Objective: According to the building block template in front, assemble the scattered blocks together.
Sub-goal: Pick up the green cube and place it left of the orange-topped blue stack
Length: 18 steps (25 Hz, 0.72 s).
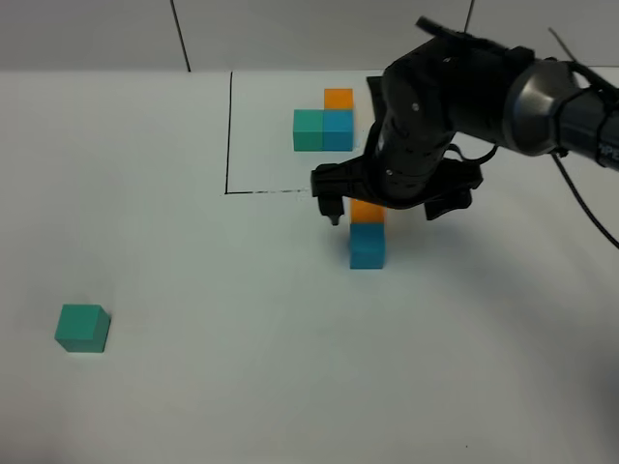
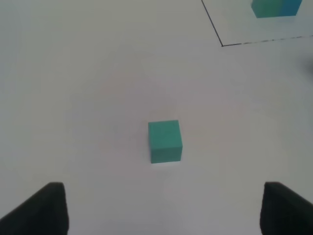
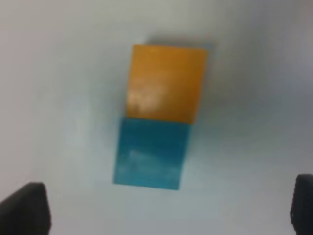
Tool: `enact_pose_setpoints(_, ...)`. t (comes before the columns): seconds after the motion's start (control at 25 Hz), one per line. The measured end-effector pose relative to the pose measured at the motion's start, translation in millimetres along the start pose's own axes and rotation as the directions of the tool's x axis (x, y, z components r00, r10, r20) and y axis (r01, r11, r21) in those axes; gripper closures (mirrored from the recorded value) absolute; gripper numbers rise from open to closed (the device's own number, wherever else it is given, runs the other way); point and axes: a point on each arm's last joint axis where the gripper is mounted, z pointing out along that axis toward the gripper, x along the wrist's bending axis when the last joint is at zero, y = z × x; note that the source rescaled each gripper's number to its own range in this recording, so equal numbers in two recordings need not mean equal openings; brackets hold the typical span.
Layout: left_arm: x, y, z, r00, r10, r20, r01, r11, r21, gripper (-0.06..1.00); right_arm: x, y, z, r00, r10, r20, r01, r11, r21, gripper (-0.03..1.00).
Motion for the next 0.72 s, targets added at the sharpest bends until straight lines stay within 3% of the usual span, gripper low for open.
enact_pose_setpoints(0.32,0.0,0.0,0.0,1.0,0.0,0.0,0.0,1.0,0.0,0.16,-51.0,4.7,-10.8,0.999,-0.03,0.031,0.029,0.999,0.038,0.03)
enact_pose_setpoints(0.72,0.0,0.0,0.0,1.0,0.0,0.0,0.0,1.0,0.0,0.16,-153.8,23.3,-16.3,0.997,0.011,0.081,-0.014,0.999,0.039,0.03)
